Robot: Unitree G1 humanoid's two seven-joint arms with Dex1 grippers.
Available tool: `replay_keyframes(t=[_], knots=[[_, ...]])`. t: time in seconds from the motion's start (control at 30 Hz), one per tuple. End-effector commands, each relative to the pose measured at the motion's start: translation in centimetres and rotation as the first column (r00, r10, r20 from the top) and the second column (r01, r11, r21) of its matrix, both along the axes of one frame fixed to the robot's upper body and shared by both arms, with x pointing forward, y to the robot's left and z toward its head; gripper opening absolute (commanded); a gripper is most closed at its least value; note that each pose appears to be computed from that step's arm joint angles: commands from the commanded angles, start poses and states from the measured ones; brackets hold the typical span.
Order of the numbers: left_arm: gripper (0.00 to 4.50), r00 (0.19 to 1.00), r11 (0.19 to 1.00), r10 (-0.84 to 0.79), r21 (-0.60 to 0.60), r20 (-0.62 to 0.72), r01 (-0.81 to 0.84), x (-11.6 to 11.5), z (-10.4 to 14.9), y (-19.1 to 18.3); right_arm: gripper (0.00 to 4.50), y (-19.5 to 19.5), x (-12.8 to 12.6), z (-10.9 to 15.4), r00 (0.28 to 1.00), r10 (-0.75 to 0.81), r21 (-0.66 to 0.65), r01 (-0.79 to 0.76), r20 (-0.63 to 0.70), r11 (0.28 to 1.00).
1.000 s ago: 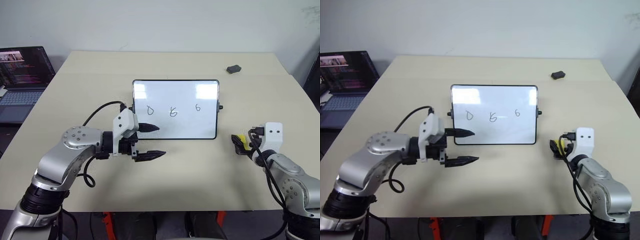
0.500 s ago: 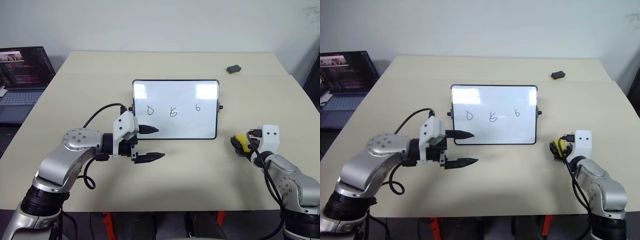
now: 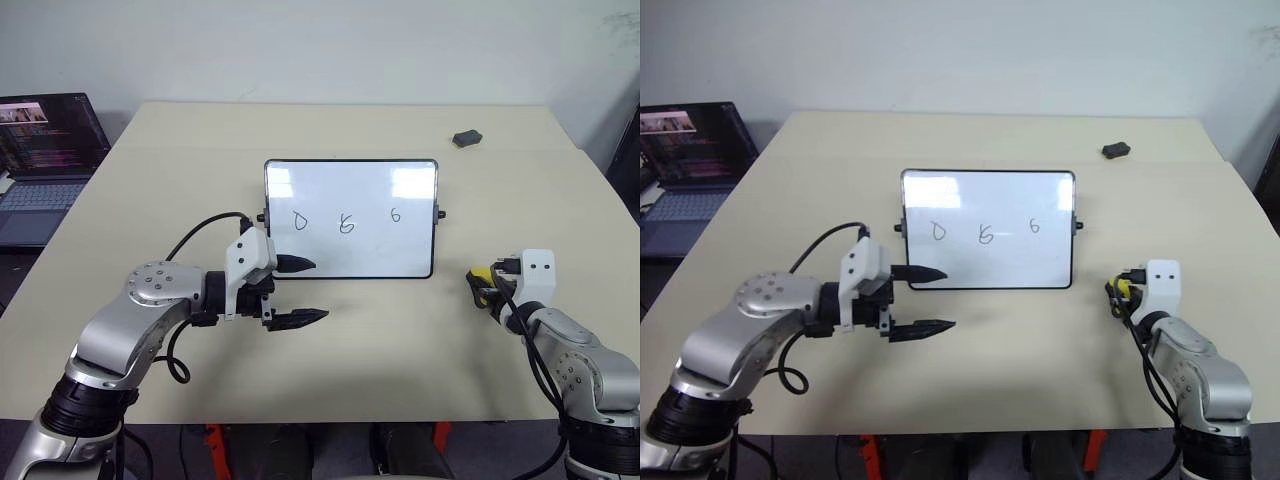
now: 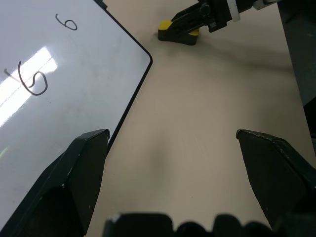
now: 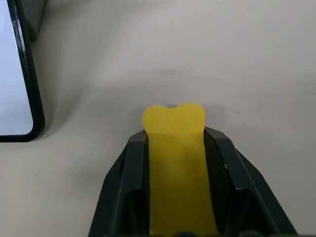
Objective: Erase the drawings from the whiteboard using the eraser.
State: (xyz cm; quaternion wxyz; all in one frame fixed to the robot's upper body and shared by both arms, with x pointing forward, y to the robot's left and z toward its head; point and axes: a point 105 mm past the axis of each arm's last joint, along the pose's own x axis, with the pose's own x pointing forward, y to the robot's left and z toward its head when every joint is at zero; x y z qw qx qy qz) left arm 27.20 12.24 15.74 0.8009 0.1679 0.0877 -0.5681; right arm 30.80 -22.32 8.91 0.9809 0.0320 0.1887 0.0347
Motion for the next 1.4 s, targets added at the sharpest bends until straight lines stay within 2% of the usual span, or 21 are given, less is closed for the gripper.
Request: replay_keyframes(t=[0.03, 0.23, 0.37, 0.47, 0.57, 0.67, 0.83, 0.93, 1.07, 1.13, 1.27, 1.4], knots=[[4.5, 0.99, 0.993, 0.119, -0.021, 0.081, -0.118, 0.8, 1.5, 1.2, 1.14, -0.1, 0.2, 1.2, 0.999, 0.011, -0.005, -0.011, 0.052, 1.0], [4.5, 0.951, 0.958, 0.287, -0.049, 0.116, -0.283, 1.6, 2.1, 2.7, 1.14, 0.0, 0.0, 1.6, 0.995, 0.054, 0.0, -0.054, 0.08, 0.999], [4.5, 0.906, 0.917, 0.397, -0.021, 0.149, -0.398, 1.8, 2.4, 4.2, 1.14, 0.0, -0.5, 2.1, 0.979, 0.161, -0.092, -0.149, 0.129, 0.984], [4.5, 0.872, 0.886, 0.459, -0.014, 0.17, -0.464, 2.0, 2.6, 5.3, 1.14, 0.5, -1.3, 1.9, 0.955, 0.271, -0.152, -0.253, 0.118, 0.956], [4.5, 0.832, 0.849, 0.519, 0.0, 0.196, -0.529, 2.2, 2.7, 6.7, 1.14, 2.8, -2.3, 2.9, 0.879, 0.454, -0.176, -0.429, 0.143, 0.886], [4.5, 0.789, 0.808, 0.578, -0.01, 0.208, -0.589, 2.5, 2.8, 7.8, 1.14, 6.7, -3.4, 5.9, 0.736, 0.633, -0.159, -0.614, 0.24, 0.774], [4.5, 0.754, 0.772, 0.625, -0.019, 0.203, -0.635, 3.0, 2.7, 8.5, 1.14, 11.4, -3.6, 9.3, 0.545, 0.783, -0.247, -0.748, 0.299, 0.615], [4.5, 0.754, 0.769, 0.629, -0.009, 0.191, -0.639, 3.1, 2.5, 8.9, 1.14, 13.5, -2.3, 10.6, 0.488, 0.811, -0.348, -0.735, 0.324, 0.582], [4.5, 0.757, 0.767, 0.635, -0.011, 0.154, -0.642, 3.4, 2.3, 9.6, 1.14, 15.9, 1.3, 11.6, 0.485, 0.8, -0.51, -0.617, 0.352, 0.599], [4.5, 0.76, 0.768, 0.635, -0.006, 0.134, -0.64, 3.7, 2.1, 10.1, 1.14, 17.8, 2.7, 11.9, 0.459, 0.821, -0.606, -0.562, 0.339, 0.564], [4.5, 0.784, 0.787, 0.608, 0.038, 0.13, -0.616, 3.9, 1.5, 11.1, 1.14, 22.2, 3.7, 12.5, 0.378, 0.871, -0.672, -0.56, 0.314, 0.485], [4.5, 0.824, 0.827, 0.55, 0.053, 0.135, -0.56, 4.0, 1.5, 10.2, 1.14, 26.3, 4.0, 13.5, 0.317, 0.9, -0.693, -0.576, 0.298, 0.432]])
